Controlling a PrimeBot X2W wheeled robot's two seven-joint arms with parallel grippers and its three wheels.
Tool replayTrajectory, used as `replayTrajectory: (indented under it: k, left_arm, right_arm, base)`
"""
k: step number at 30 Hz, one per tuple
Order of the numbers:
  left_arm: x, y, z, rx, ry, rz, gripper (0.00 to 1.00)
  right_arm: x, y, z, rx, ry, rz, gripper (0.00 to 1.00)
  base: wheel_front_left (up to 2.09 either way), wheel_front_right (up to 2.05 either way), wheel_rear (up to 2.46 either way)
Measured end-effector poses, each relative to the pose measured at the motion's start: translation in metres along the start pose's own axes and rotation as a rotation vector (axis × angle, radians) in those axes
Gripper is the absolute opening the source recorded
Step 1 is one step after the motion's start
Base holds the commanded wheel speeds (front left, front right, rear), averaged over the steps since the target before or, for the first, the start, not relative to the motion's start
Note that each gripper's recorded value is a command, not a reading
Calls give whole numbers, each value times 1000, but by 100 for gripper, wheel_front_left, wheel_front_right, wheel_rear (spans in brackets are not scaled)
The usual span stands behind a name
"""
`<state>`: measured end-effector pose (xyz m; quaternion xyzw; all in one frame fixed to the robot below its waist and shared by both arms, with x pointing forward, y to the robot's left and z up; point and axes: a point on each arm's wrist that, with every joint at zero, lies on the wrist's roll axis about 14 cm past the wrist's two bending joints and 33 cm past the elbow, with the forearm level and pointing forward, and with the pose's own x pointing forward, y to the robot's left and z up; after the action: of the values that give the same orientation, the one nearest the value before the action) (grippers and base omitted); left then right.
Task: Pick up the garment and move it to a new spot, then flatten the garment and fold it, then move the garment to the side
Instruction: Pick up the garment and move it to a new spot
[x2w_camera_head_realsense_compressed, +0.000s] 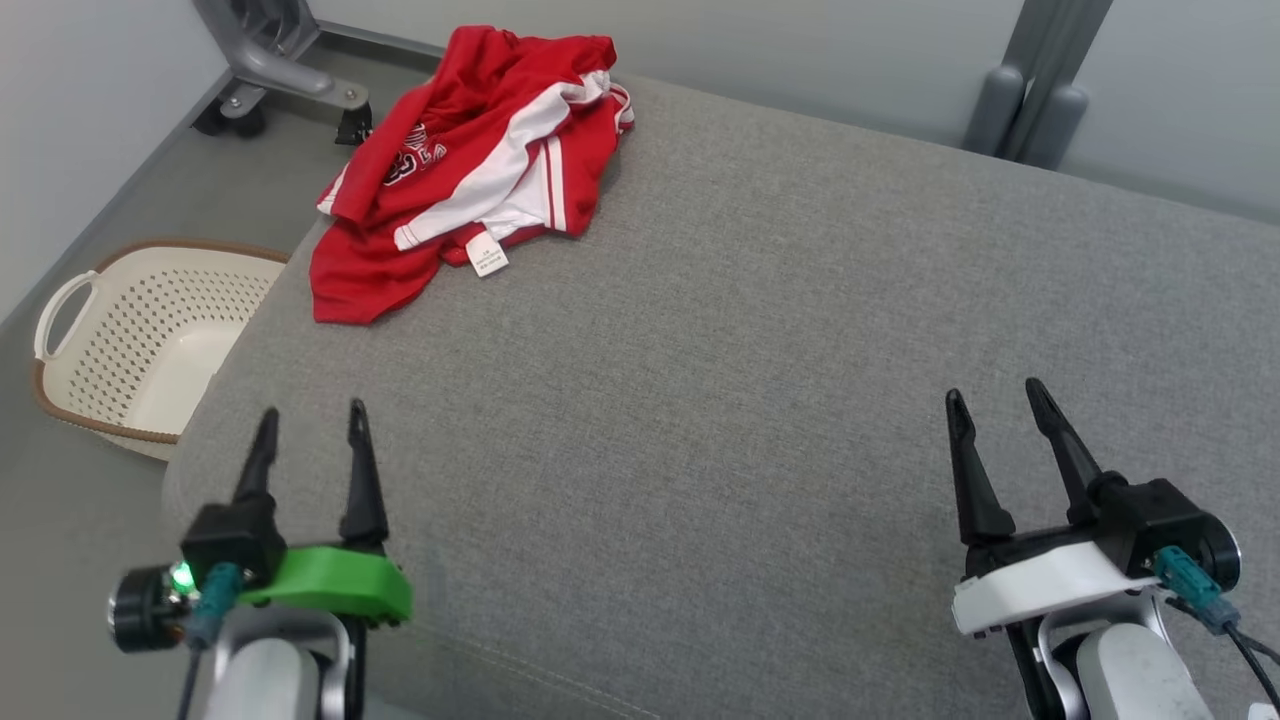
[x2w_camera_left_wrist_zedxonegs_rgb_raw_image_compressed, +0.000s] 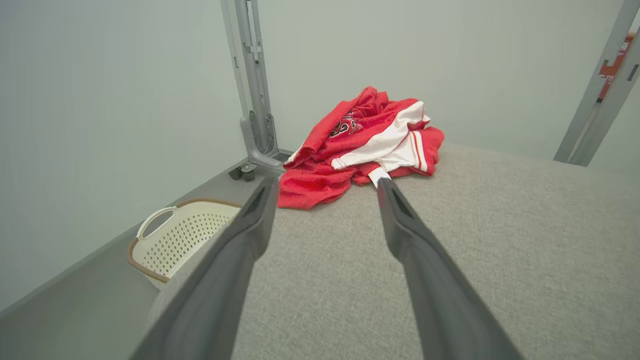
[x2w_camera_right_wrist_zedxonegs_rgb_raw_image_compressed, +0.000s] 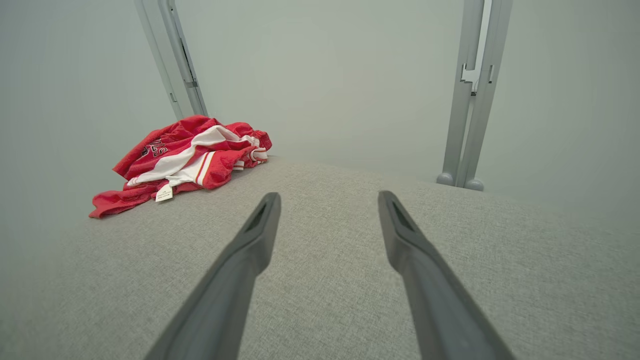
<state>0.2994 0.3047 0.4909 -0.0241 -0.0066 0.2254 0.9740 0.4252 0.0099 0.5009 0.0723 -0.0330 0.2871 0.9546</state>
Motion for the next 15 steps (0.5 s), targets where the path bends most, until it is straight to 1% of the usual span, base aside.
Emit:
replayTrajectory:
  k: [4, 8, 10, 12, 15]
  left_arm:
    - [47, 8, 44, 108, -117, -40, 100]
    - [96, 5, 74, 207, -161, -116, 100]
    - [128, 2, 102, 255, -201, -134, 100]
    - [153, -2, 114, 281, -194, -148, 100]
    - [191, -9, 106, 360, -75, -187, 100]
  right_arm:
    - [9, -17, 2, -20, -23, -33, 100]
    - [14, -31, -4, -28, -23, -60, 100]
    - [17, -40, -10, -32, -17, -76, 100]
    - [18, -48, -13, -32, -14, -91, 100]
    - [16, -61, -20, -31, -5, -119, 100]
  base:
    - [0, 0, 0]
    - [0, 0, 0]
    - [0, 0, 0]
    - [0, 0, 0]
    - [0, 0, 0]
